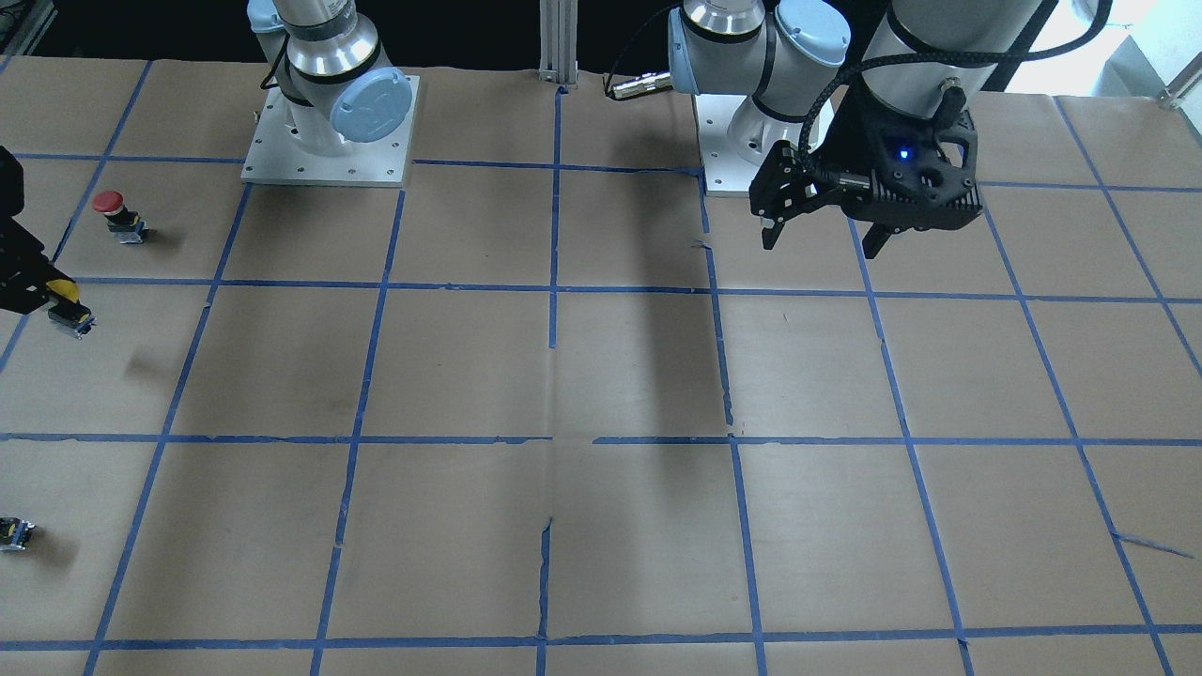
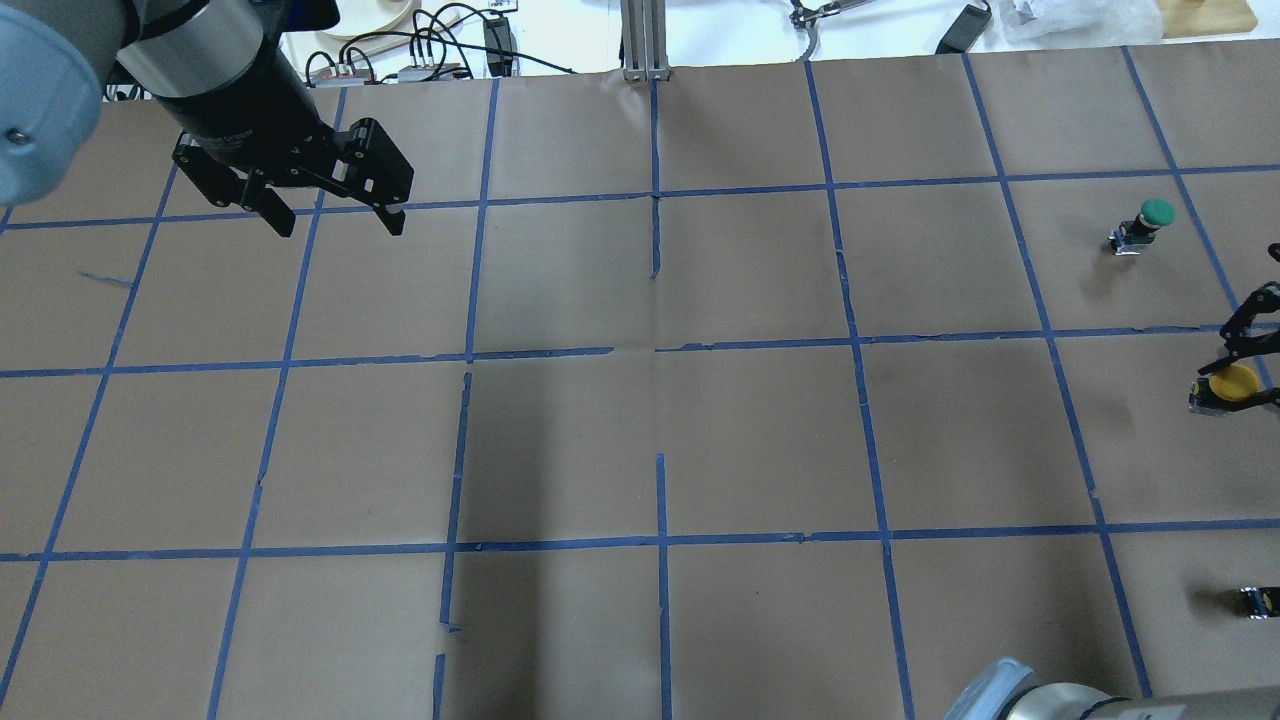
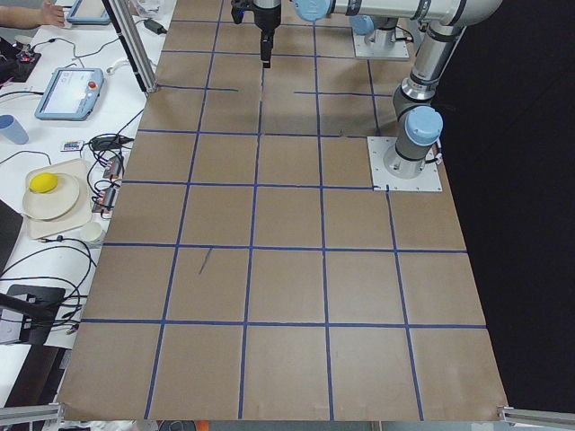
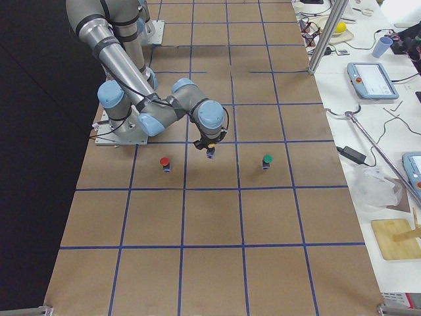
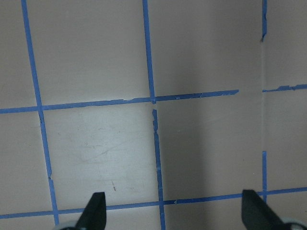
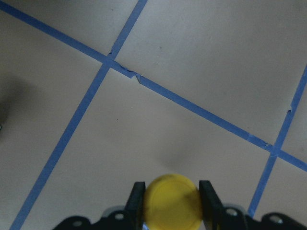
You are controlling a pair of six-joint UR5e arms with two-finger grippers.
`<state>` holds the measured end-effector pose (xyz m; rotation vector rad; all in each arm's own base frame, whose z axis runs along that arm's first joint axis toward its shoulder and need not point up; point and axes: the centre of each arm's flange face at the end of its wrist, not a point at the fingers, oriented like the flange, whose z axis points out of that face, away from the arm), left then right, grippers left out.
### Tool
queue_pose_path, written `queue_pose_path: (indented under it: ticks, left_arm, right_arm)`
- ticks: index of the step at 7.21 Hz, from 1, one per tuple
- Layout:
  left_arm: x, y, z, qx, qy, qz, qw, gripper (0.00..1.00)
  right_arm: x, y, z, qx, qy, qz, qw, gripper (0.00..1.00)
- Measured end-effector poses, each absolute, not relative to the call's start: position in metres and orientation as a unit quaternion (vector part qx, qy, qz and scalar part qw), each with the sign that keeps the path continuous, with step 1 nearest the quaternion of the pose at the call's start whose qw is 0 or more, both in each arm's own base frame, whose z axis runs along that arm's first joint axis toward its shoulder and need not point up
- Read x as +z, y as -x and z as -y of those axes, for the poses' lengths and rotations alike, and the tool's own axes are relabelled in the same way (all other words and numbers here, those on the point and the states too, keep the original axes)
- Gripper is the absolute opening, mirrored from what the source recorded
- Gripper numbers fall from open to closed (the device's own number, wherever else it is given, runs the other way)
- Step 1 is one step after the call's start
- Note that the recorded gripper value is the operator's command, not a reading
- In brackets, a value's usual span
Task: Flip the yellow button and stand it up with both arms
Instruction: 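Lower the yellow button upright onto the table with the right gripper, then open the right gripper and lift it off the standing button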
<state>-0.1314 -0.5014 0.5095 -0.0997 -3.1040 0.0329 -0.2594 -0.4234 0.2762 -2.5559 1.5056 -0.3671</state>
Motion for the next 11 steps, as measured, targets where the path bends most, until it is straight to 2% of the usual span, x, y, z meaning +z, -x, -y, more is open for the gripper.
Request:
queue_pose_path:
  ticks: [1, 5, 8, 9, 10, 11]
  left_arm:
    - [0.512, 0.132, 0.5, 0.012, 0.033, 0.999, 0.018, 1.0]
    - [0.512, 0.13, 0.5, 0.013, 0.031, 0.999, 0.017, 1.0]
    - [0.511, 0.13, 0.5, 0.011, 0.031, 0.999, 0.016, 1.0]
    - [0.511, 0.131, 0.499, 0.011, 0.032, 0.999, 0.016, 1.0]
    - [0.51, 0.132, 0.499, 0.011, 0.032, 0.999, 0.016, 1.0]
    - [0.511, 0.131, 0.499, 0.011, 0.032, 0.999, 0.016, 1.0]
  right_arm:
    - [0.267, 0.268, 0.424, -0.131, 0.863, -0.481, 0.087, 0.18]
    - [0.245, 0.306, 0.458, -0.192, 0.872, -0.429, 0.138, 0.23]
    - [0.233, 0.311, 0.465, -0.213, 0.863, -0.432, 0.151, 0.39]
    - [0.232, 0.312, 0.465, -0.212, 0.863, -0.433, 0.152, 0.54]
    - [0.229, 0.312, 0.465, -0.211, 0.861, -0.435, 0.154, 0.84]
    - [0.222, 0.313, 0.466, -0.213, 0.859, -0.437, 0.16, 0.97]
